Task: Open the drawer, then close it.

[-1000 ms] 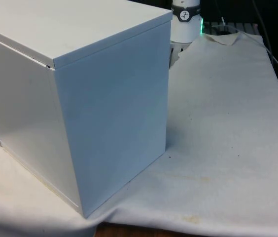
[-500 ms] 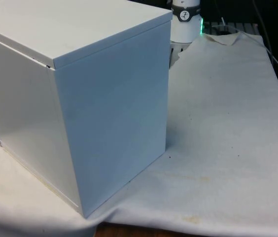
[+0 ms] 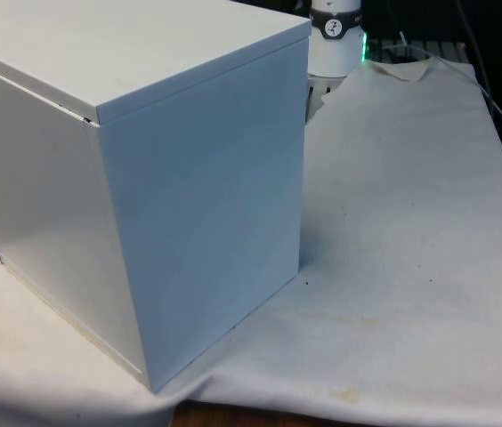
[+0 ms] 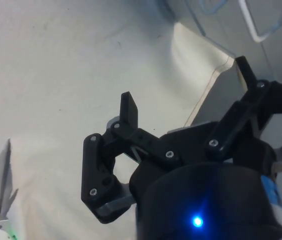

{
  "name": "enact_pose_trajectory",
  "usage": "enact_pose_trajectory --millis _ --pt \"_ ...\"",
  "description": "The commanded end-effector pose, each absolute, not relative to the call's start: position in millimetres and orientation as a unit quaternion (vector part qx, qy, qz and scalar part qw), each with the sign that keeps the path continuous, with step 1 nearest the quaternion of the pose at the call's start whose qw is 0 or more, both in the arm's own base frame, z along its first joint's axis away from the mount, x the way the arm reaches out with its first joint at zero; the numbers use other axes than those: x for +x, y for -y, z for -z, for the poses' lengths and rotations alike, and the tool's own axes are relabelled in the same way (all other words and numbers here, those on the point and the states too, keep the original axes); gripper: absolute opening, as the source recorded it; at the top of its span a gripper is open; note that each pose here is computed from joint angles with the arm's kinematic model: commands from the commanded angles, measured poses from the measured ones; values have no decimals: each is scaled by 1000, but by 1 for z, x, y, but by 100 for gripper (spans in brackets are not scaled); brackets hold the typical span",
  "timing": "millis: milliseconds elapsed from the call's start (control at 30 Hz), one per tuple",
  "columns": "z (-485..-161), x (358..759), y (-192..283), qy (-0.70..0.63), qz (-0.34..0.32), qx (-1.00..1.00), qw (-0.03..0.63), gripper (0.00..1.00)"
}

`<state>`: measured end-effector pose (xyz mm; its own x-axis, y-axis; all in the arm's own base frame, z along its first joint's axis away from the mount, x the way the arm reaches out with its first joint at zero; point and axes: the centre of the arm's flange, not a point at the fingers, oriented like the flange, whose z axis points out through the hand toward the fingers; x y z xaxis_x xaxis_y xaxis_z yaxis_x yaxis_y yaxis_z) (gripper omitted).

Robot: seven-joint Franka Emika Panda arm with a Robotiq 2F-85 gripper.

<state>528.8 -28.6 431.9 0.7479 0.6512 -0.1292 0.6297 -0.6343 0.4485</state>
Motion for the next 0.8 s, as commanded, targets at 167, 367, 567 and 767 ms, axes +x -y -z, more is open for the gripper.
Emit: enact_pose_trajectory --millis 167,367,567,767 --pt "-431 529 29 -367 -33 892 263 100" --pt "-429 530 28 -376 -37 883 278 100" --pt "-427 530 27 -384 -41 875 293 100" --pt "-425 530 26 -391 -44 866 307 100"
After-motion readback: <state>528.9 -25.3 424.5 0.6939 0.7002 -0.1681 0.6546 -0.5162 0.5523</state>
